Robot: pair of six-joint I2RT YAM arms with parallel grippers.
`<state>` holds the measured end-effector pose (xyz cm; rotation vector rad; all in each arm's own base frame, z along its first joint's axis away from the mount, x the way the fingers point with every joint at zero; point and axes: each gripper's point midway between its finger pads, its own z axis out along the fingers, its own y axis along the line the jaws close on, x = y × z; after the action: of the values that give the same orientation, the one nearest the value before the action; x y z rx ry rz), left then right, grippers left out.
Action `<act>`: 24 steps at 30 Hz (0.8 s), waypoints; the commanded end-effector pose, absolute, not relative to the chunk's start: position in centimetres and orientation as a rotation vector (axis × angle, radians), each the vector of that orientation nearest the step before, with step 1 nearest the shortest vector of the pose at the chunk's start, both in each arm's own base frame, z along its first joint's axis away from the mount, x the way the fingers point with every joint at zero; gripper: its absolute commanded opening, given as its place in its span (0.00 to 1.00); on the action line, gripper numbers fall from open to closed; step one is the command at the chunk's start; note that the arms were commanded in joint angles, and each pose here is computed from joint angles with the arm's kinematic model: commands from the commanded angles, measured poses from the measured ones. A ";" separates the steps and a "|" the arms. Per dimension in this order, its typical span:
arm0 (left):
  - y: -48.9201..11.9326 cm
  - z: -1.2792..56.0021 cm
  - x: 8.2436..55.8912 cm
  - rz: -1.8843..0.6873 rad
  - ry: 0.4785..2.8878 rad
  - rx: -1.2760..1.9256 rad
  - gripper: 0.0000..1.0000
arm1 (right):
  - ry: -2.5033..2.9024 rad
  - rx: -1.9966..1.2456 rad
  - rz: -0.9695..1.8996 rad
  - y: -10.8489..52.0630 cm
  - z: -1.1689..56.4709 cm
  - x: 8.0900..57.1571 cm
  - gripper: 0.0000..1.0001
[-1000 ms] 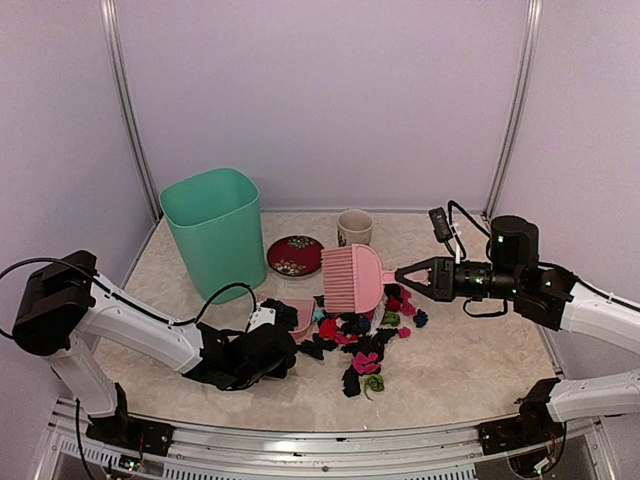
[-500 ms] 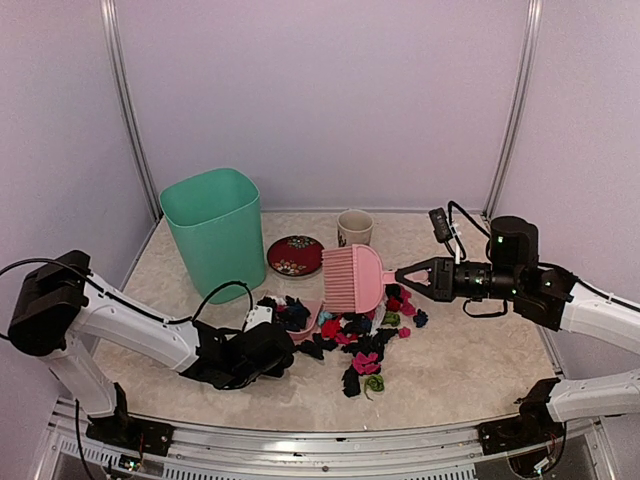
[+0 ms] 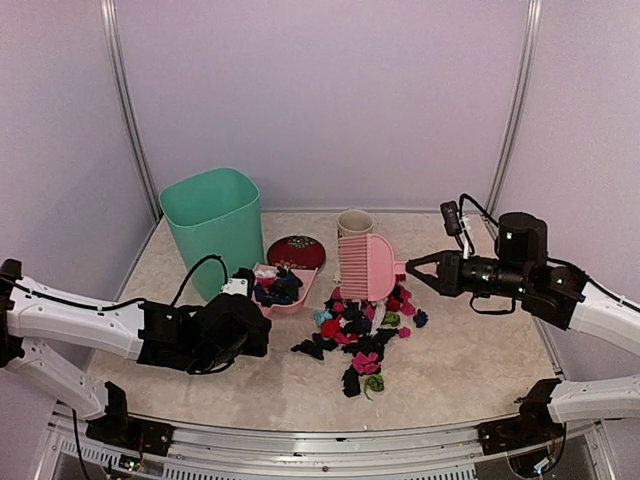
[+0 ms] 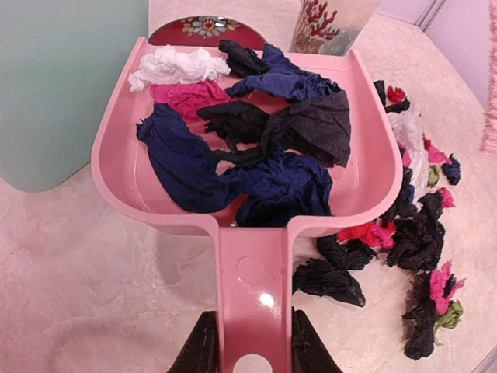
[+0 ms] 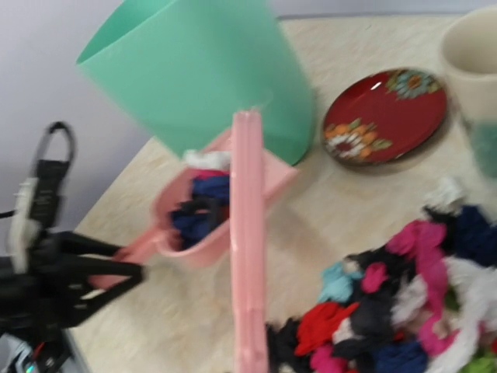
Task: Sweep away the paper scraps from the table
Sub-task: Dump the paper scraps in the dustpan into the trash bin.
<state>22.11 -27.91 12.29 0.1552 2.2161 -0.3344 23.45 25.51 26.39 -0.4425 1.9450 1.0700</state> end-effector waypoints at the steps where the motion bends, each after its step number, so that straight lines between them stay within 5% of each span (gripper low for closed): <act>1: -27.9 17.3 22.3 -0.405 2.147 0.198 0.00 | 1.879 -0.388 0.940 23.6 29.2 24.7 0.00; 24: -25.7 34.6 25.9 -0.524 1.975 0.328 0.00 | 1.875 -0.355 0.908 23.1 29.3 25.2 0.00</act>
<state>25.04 -26.48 33.41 0.2822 1.9658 -0.5176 24.77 23.11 27.77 -0.3686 1.9292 0.8942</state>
